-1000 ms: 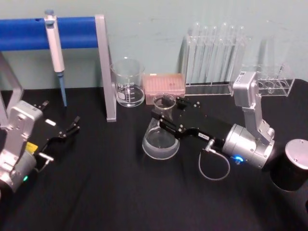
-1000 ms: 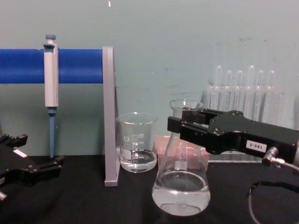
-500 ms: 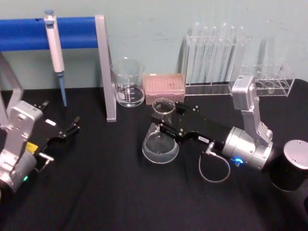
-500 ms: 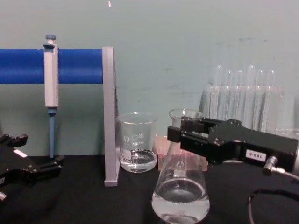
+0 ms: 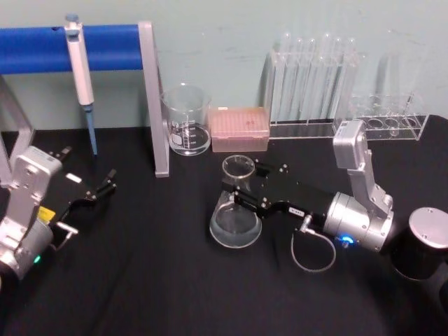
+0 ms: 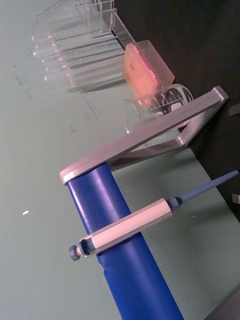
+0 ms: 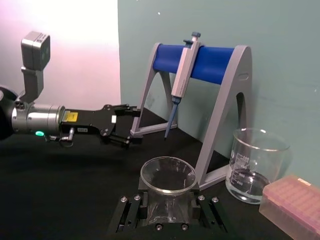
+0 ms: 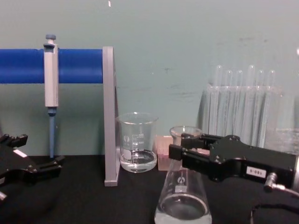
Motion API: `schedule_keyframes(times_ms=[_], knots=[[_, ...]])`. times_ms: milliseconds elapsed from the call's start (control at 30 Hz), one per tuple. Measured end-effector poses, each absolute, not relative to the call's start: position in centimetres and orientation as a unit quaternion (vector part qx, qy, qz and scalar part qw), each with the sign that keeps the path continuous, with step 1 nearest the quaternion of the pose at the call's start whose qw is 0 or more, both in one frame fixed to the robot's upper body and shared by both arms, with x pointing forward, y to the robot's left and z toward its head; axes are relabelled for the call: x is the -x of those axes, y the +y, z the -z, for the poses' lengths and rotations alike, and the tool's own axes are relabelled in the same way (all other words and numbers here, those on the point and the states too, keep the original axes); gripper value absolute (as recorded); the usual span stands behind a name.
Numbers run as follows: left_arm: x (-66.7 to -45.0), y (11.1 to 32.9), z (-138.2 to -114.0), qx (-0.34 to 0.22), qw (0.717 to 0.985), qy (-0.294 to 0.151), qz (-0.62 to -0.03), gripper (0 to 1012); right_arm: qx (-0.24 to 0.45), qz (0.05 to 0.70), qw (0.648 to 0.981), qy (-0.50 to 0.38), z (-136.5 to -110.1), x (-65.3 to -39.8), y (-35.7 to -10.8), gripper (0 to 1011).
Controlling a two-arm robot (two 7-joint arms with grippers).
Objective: Grasp the erlenmeyer flask with one hand, shake it three times, then place it back.
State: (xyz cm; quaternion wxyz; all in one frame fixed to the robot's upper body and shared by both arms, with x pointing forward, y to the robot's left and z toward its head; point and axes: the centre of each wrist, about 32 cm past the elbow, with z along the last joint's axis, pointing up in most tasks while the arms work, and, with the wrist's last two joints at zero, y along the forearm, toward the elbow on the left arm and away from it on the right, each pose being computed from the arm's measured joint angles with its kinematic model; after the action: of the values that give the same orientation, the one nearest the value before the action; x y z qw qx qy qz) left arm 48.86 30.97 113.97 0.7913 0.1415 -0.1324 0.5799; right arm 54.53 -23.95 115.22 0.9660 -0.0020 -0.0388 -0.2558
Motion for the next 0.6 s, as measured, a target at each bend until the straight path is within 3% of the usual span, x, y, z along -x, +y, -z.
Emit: schedule_keyframes(times_ms=[600], knots=[[-48.86,30.97,-113.98,-0.142,0.791,-0.132,-0.58,1001,0.015,0.247,0.968,-0.036,-114.28,-55.14,-24.4,449]])
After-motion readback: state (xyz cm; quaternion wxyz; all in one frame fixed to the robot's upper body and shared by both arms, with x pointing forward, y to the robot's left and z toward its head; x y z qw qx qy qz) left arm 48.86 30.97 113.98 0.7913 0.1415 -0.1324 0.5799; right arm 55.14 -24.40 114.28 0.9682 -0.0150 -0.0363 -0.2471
